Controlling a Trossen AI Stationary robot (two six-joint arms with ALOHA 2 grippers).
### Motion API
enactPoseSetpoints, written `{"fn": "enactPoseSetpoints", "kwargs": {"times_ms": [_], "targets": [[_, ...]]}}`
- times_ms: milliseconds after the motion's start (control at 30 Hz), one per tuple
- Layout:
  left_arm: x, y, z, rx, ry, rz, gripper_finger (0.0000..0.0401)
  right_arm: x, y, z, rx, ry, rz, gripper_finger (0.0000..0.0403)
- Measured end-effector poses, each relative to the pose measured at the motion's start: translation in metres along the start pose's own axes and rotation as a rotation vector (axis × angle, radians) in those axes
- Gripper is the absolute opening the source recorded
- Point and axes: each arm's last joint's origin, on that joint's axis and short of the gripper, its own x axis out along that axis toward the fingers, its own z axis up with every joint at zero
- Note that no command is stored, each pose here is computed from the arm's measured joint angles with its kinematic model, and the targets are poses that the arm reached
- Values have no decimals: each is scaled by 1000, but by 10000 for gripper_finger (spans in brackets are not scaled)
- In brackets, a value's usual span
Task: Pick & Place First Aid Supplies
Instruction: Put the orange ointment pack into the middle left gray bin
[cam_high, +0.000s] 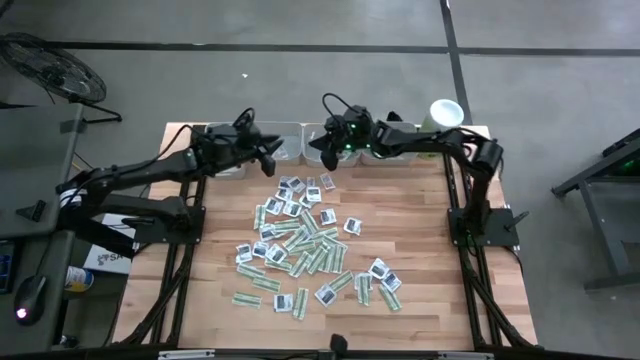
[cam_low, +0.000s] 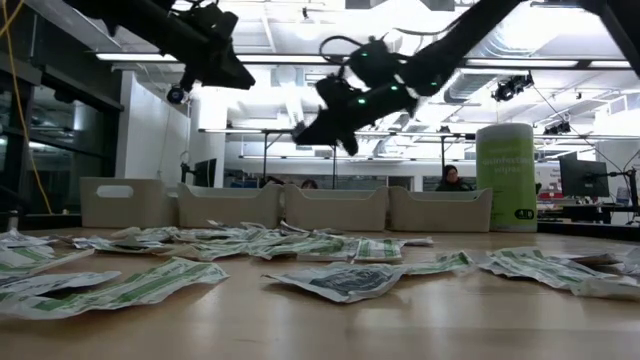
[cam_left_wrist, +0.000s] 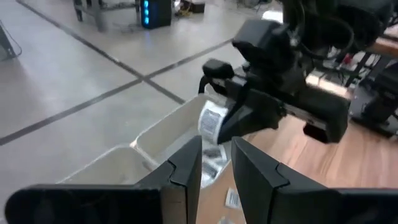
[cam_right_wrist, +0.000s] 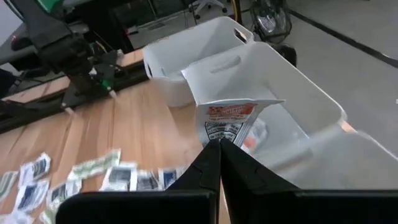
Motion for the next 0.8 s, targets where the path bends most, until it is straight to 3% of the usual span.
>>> {"fn": "enactPoseSetpoints", "kwargs": {"times_ms": [167,333,567,800], "targets": [[-10,2,-3,9,47,8,87,29,0,13,17,66,-7,0],[-11,6,-10,23,114,69,87,38,2,21,6,150,-17,0],[13,15,-15,-19,139,98,87,41,12,30,-19,122,-32,0],[36,13,-18,104,104,32,112,43,17,28,-58,132,-101,0]]}}
